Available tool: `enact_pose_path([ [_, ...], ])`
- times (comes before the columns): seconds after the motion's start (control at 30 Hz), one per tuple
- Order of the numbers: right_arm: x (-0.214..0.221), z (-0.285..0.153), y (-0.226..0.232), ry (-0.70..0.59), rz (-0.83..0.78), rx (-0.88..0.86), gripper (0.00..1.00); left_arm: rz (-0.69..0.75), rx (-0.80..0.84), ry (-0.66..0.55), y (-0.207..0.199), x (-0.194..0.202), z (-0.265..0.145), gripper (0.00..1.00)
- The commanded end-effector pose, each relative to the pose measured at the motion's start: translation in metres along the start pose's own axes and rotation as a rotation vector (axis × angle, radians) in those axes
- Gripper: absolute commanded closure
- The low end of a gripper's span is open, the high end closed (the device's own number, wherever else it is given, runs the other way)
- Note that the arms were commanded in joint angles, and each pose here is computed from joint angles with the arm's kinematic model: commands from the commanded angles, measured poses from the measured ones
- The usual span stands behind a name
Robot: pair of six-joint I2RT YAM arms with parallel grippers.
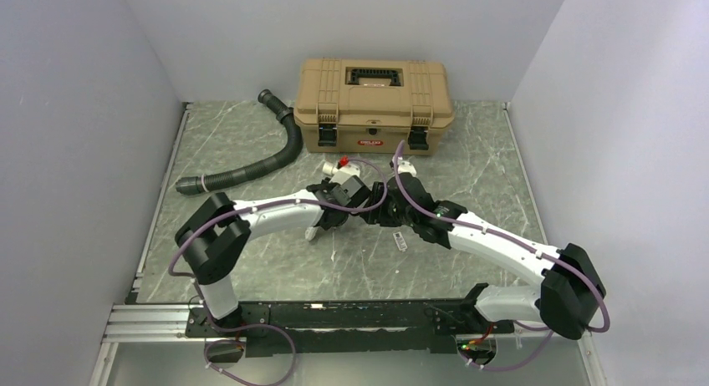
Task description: Load the batteries into the remote control
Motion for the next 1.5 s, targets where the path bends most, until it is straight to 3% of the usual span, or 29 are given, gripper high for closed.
enact_pose_path([
  [0.0, -0.008, -0.006, 0.000, -0.045, 0.008, -0.008, 0.50, 0.051, -0.130, 0.050, 0.005, 0.002, -0.005, 1.00],
  [0.43, -0.005, 0.003, -0.004, -0.009, -0.014, 0.005, 0.48, -0.171, 0.024, -0.037, 0.036, 0.003, -0.050, 1.00],
  [0.63, -0.004, 0.027, 0.005, 0.068, -0.052, 0.043, 0.48, -0.393, 0.234, -0.169, 0.070, 0.008, -0.075, 1.00],
  [0.83, -0.003, 0.055, 0.022, 0.111, -0.094, 0.070, 0.49, -0.518, 0.389, -0.324, 0.100, 0.015, -0.104, 1.00],
  [1.1, 0.012, 0.095, 0.040, 0.182, -0.163, 0.183, 0.56, -0.607, 0.535, -0.517, 0.130, 0.023, -0.133, 1.00],
  [1.47, 0.027, 0.120, 0.046, 0.197, -0.229, 0.329, 0.69, -0.634, 0.567, -0.557, 0.140, 0.033, -0.145, 1.00],
])
Point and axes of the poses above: each gripper's point midway between its finger pads, its own z axis out along the fingers, its own y axis along the line the jaws close on, x = y × z, the point moved 8 cm from there along -z, back along the fingers, and after that the axes turned 14 degrees about z, right-handed, at the moved point
